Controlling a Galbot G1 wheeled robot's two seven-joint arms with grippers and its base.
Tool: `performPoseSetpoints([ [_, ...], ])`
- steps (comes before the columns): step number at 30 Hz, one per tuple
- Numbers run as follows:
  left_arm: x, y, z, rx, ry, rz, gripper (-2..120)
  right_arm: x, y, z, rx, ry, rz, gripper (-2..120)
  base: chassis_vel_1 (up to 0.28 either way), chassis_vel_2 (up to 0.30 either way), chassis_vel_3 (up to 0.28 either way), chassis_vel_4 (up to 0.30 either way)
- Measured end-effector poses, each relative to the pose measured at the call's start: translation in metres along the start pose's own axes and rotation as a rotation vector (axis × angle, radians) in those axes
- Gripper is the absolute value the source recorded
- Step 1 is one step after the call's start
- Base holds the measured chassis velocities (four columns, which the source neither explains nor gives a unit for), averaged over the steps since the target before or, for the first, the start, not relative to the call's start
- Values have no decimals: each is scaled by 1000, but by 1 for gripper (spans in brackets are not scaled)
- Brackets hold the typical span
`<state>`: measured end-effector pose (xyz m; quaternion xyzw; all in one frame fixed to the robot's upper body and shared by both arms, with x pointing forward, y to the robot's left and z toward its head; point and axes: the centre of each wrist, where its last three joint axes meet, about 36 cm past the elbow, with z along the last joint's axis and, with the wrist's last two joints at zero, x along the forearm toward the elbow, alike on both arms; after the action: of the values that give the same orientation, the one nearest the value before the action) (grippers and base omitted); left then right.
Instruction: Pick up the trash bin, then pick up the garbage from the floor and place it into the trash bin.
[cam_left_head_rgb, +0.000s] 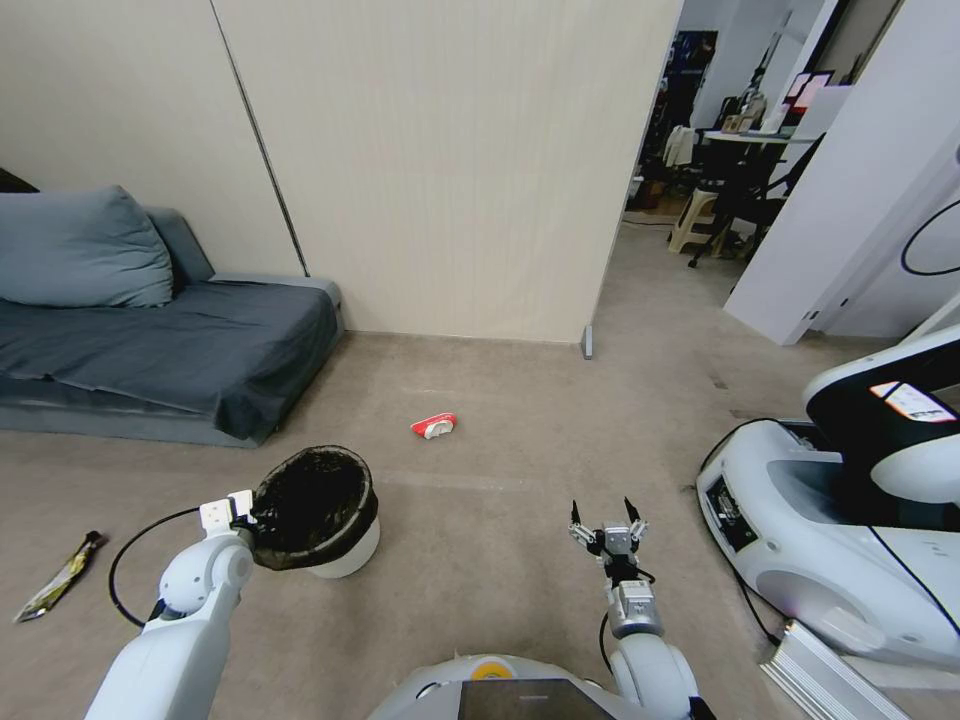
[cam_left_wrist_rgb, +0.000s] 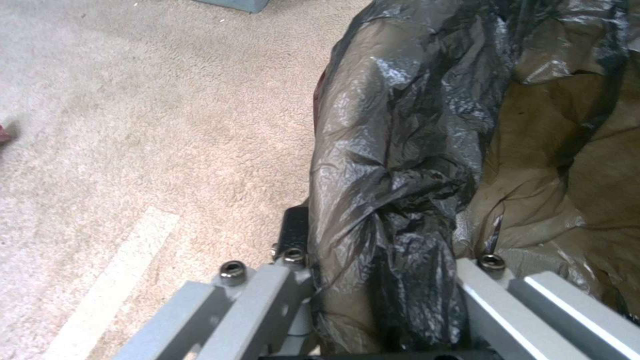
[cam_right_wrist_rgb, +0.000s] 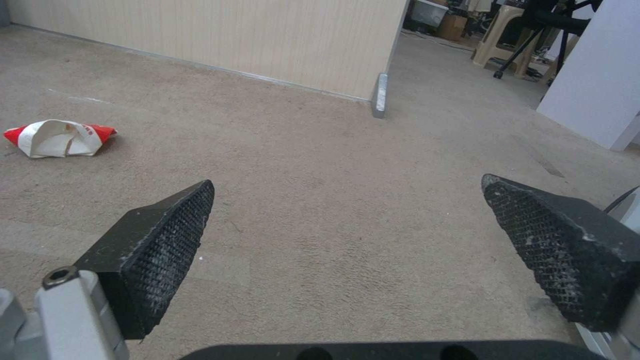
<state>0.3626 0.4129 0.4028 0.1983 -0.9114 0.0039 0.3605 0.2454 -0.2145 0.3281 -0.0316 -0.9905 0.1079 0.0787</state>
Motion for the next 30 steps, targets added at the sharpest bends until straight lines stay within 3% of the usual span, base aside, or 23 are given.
performPoseSetpoints([
  [10, 15, -9, -12, -14, -58, 0, 4, -1, -1, 0, 1, 0, 3, 100, 0, 0, 0, 0],
  [14, 33, -17, -24, -22, -114, 20, 1, -1, -1, 0, 0, 0, 4, 100, 0, 0, 0, 0],
  [20, 60, -28, -41, -36, -201, 57, 1, -1, -1, 1, -2, 0, 5, 100, 0, 0, 0, 0],
  [24, 93, -37, -54, -55, -285, 120, 1, 0, -1, 1, -2, 1, 5, 100, 0, 0, 0, 0],
  [28, 106, -41, -59, -64, -320, 148, 1, 0, -1, 1, -2, 0, 5, 100, 0, 0, 0, 0],
  [30, 127, -47, -65, -89, -379, 176, 1, 0, -1, 0, -3, -1, 5, 100, 0, 0, 0, 0],
])
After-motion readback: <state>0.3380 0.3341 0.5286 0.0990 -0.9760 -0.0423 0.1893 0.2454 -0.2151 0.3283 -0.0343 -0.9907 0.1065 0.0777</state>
